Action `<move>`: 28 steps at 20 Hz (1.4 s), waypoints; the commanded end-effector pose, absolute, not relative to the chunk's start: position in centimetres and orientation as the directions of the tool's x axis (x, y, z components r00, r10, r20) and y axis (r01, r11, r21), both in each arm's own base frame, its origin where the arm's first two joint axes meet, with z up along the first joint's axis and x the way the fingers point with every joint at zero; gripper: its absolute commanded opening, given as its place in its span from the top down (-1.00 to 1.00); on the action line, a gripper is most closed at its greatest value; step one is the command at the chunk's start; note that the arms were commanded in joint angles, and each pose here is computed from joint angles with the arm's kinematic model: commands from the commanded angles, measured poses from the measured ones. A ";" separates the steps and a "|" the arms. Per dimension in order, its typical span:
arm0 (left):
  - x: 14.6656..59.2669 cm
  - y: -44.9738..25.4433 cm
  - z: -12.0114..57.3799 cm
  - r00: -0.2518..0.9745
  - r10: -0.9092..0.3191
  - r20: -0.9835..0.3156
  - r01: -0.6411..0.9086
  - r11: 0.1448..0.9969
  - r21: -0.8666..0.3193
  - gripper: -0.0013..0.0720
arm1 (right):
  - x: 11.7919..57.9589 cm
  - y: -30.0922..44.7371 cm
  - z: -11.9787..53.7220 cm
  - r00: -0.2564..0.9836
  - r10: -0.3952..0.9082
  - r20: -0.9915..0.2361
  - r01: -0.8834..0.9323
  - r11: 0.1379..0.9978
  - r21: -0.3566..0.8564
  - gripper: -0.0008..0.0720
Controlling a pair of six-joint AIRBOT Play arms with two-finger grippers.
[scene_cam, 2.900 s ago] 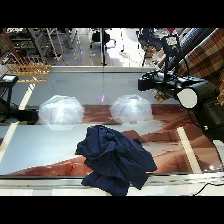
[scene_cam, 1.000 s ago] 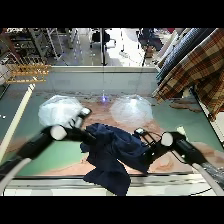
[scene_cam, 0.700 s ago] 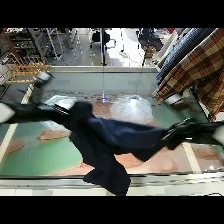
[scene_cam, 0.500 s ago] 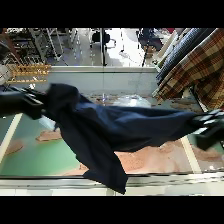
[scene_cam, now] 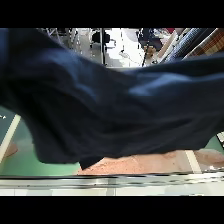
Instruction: Fold the clothes and pants, and hang the long-sleeved shirts on hangers.
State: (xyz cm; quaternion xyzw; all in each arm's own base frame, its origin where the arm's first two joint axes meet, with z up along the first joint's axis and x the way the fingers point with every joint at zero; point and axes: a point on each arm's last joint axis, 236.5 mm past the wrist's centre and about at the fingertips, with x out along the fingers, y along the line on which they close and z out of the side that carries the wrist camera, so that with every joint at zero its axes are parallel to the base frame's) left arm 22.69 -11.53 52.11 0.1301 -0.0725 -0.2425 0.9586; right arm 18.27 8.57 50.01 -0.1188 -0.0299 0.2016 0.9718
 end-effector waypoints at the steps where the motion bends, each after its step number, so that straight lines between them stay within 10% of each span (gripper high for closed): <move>1: 27.5 -9.7 53.1 0.910 -0.398 0.114 0.345 0.882 0.322 0.92 | 24.7 7.1 49.6 0.960 0.280 -0.027 -0.274 0.908 -0.317 0.93; 6: 47.7 -8.5 35.7 0.880 -0.355 -0.314 0.419 0.893 0.163 0.93 | 45.3 6.6 30.6 0.835 0.137 -0.533 -0.316 0.912 -0.261 0.93; 10: 58.7 -3.7 14.6 0.725 -0.312 -0.614 0.343 0.937 -0.072 0.90 | 57.3 6.1 13.3 0.710 0.122 -0.693 -0.322 0.932 -0.166 0.93; 12: 61.0 -2.3 9.2 0.693 -0.280 -0.664 0.281 0.954 -0.110 -0.05 | 61.7 6.3 9.4 0.759 0.118 -0.640 -0.279 0.947 -0.156 0.48; 14: 61.8 -0.6 7.5 0.684 -0.220 -0.696 0.201 0.973 -0.111 -0.40 | 63.7 5.8 8.7 0.793 0.107 -0.600 -0.217 0.970 -0.113 -0.14; 18: 53.5 2.5 3.7 0.372 -0.166 -0.913 0.071 0.986 -0.150 -0.41 | 59.8 -0.6 7.0 0.657 0.056 -0.752 -0.097 0.995 -0.011 -0.14; 21: 43.6 -0.4 0.6 -0.026 -0.365 -0.931 -0.049 0.930 -0.363 -0.38 | 52.2 -3.2 2.8 0.376 0.263 -0.889 -0.048 0.963 0.264 -0.14; 25: 35.8 -6.5 -0.8 -0.130 -0.504 -0.854 -0.099 0.864 -0.494 -0.39 | 40.7 -3.6 0.3 0.081 0.632 -0.771 0.051 0.770 0.636 -0.14; 28: 29.0 -8.3 -2.7 -0.182 -0.504 -0.844 -0.137 0.863 -0.486 -0.80 | 37.0 -5.1 -1.4 0.050 0.701 -0.711 0.155 0.698 0.699 -0.33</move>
